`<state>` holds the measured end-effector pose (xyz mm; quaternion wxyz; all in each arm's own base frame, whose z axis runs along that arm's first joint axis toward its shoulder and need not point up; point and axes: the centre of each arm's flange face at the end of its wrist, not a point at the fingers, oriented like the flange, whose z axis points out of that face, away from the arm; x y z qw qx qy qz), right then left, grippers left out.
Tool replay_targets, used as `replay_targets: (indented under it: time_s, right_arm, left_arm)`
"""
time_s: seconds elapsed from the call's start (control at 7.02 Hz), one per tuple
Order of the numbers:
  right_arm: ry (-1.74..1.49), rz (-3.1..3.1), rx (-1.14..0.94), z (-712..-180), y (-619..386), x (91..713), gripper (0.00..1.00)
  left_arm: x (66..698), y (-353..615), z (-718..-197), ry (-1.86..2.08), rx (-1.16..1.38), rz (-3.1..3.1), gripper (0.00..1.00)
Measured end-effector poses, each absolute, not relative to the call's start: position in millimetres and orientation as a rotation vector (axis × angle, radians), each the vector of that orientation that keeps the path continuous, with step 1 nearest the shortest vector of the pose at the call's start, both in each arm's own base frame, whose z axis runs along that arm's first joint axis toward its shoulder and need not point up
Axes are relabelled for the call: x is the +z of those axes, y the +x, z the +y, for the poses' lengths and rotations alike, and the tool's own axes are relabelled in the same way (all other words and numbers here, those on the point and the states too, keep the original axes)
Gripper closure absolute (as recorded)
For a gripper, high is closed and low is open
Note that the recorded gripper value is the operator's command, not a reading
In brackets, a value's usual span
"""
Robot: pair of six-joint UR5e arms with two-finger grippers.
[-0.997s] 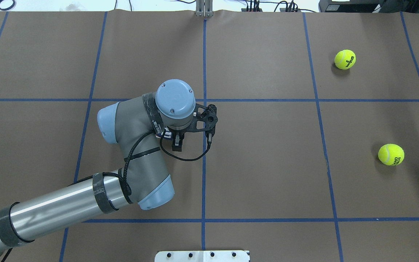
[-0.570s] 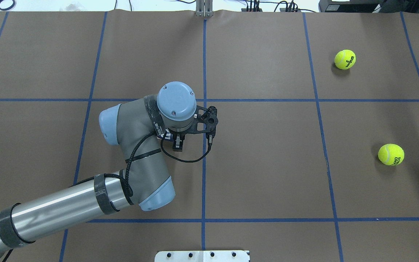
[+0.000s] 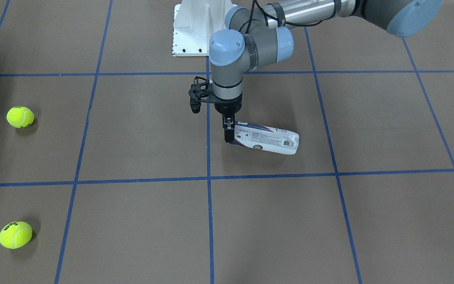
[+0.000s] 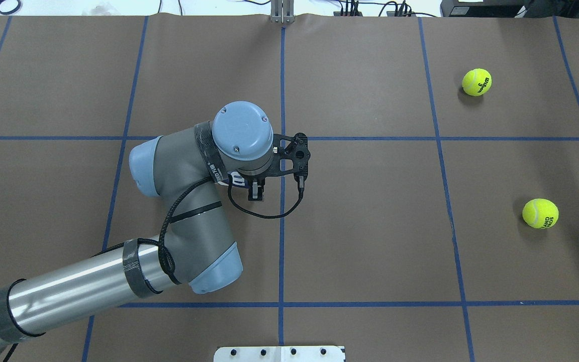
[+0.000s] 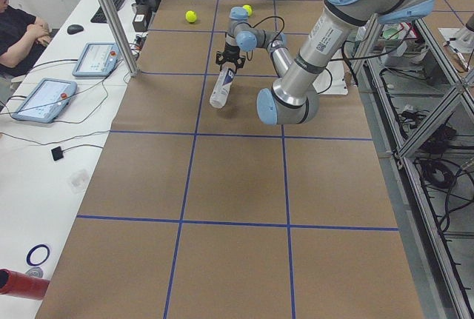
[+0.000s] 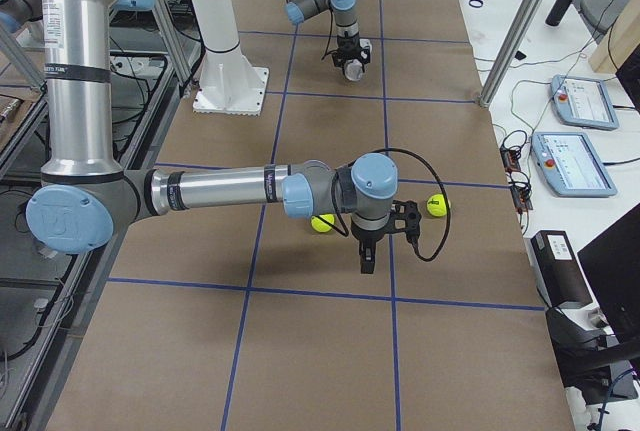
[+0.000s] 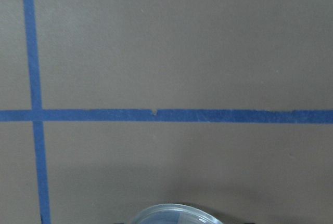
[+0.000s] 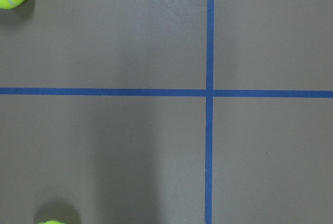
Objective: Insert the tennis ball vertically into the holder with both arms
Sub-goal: 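Lift and rotate the can upright with the left gripper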
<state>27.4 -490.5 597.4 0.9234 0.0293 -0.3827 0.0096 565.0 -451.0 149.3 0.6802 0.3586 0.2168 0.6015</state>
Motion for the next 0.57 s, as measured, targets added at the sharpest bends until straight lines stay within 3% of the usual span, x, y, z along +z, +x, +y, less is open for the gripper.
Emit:
replay_targets:
  time_s: [0.57]
  right_arm:
    - [0.07, -0.786, 0.016, -491.8, 27.3, 593.9, 0.01]
  left_arm:
    - [42.1, 450.3, -423.4, 1.04, 0.893, 0.794, 0.69]
